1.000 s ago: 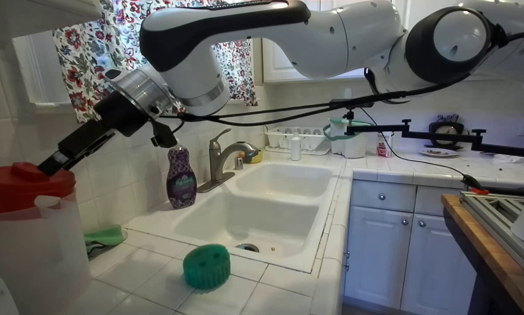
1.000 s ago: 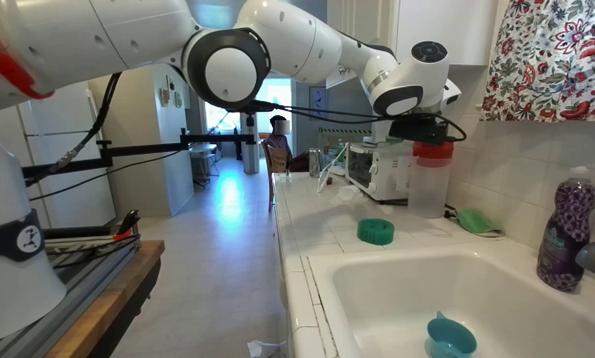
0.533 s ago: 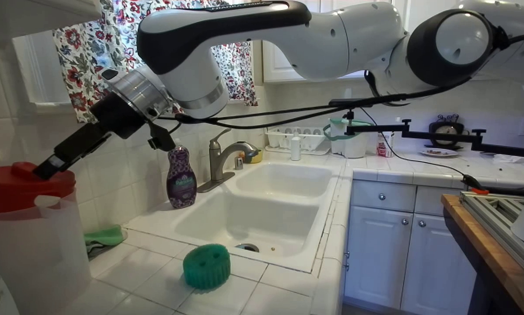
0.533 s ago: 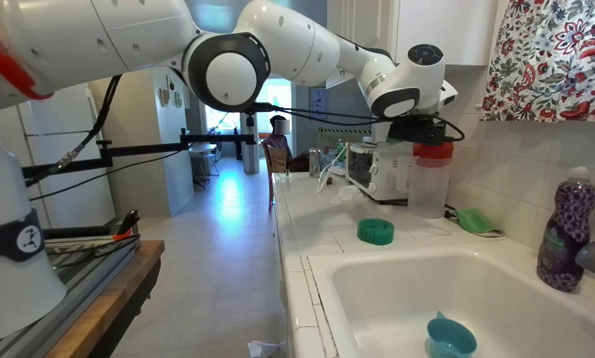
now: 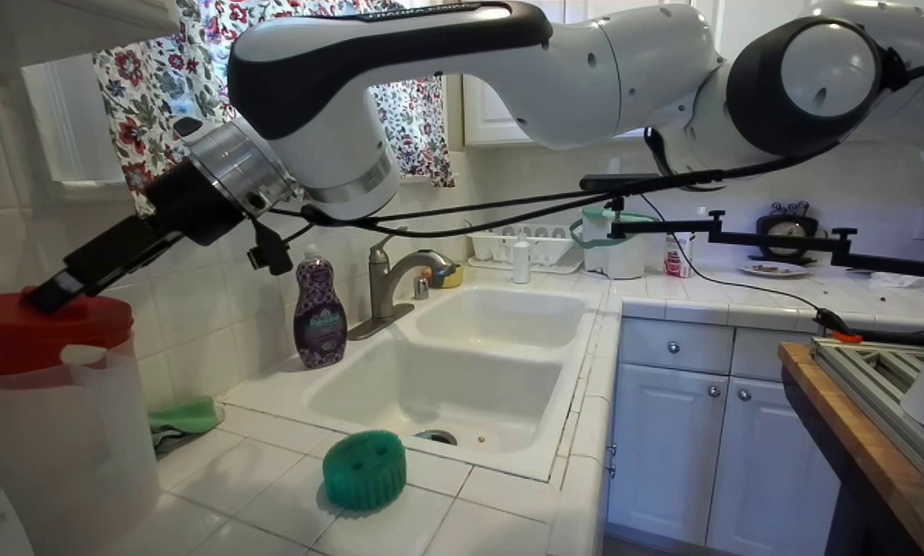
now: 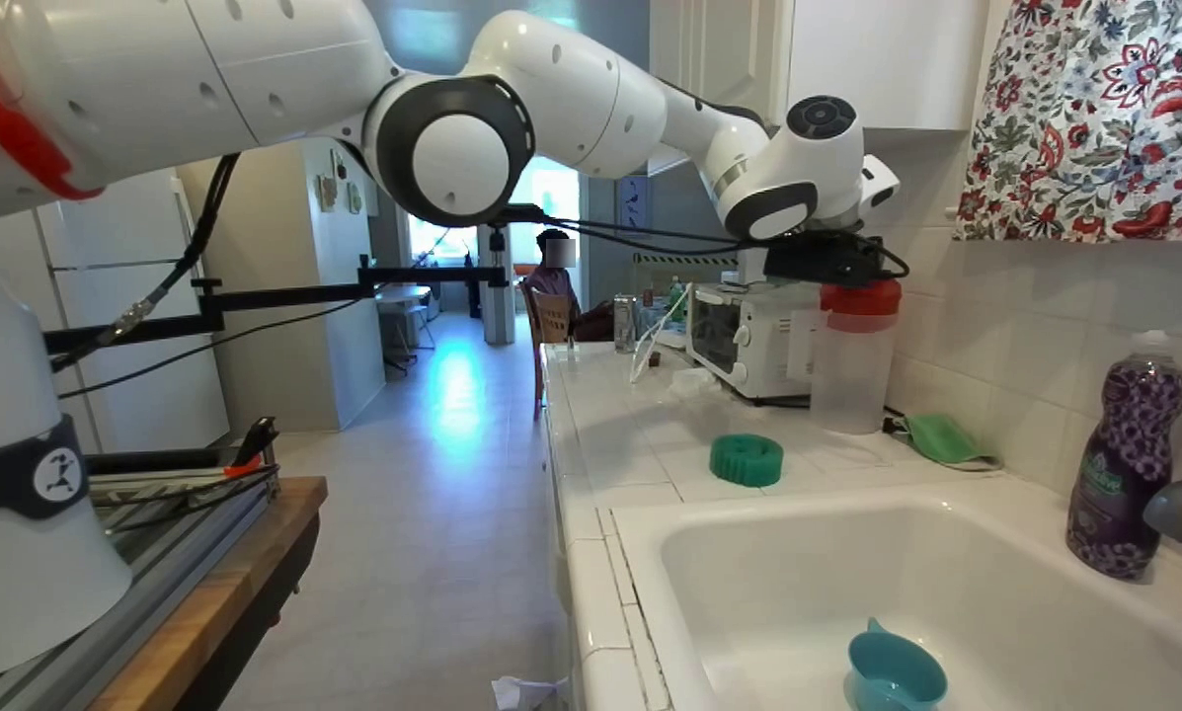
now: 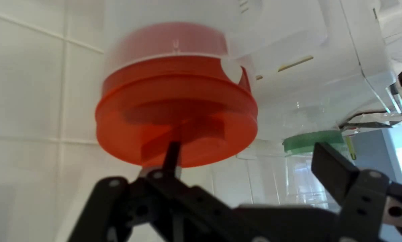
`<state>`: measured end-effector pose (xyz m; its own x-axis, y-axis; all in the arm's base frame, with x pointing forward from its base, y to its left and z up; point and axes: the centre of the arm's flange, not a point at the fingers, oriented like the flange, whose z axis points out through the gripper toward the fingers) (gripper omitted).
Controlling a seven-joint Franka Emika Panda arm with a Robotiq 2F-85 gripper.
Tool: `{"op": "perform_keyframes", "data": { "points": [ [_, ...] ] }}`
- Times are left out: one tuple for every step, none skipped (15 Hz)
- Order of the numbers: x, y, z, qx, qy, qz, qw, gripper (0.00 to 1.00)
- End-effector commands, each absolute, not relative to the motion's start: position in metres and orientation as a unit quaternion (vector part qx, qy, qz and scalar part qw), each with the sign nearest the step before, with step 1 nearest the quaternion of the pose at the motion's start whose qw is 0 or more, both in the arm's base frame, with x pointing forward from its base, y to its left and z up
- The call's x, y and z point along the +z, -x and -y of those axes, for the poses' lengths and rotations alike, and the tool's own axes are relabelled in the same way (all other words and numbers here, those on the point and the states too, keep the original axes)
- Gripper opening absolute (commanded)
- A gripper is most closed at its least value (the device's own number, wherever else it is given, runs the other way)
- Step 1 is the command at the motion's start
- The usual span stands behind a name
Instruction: Remove the red lid from the clear jug.
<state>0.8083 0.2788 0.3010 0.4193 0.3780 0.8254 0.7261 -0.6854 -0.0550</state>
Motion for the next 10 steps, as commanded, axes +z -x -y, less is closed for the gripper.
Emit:
{"op": "perform_keyframes", "data": {
  "points": [
    [0.2906,-0.8161,-0.2962,-0.465,0.816,0.298,0.17,1.0],
    [0.288,-0.8148,-0.2987,-0.475,0.817,0.284,0.158,1.0],
    [0.2875,-0.8117,-0.3007,-0.486,0.817,0.273,0.147,1.0],
    [0.2855,-0.8117,-0.3016,-0.497,0.816,0.262,0.137,1.0],
    [0.2867,-0.8088,-0.3026,-0.507,0.814,0.252,0.128,1.0],
    [0.287,-0.8085,-0.3021,-0.516,0.813,0.243,0.121,1.0],
    [0.2877,-0.8078,-0.3024,-0.523,0.811,0.236,0.115,1.0],
    [0.2876,-0.8075,-0.3028,-0.527,0.81,0.23,0.112,1.0],
    [0.287,-0.8077,-0.3031,-0.53,0.81,0.226,0.112,1.0],
    [0.2847,-0.8085,-0.3036,-0.529,0.811,0.222,0.112,1.0]
  ]
}}
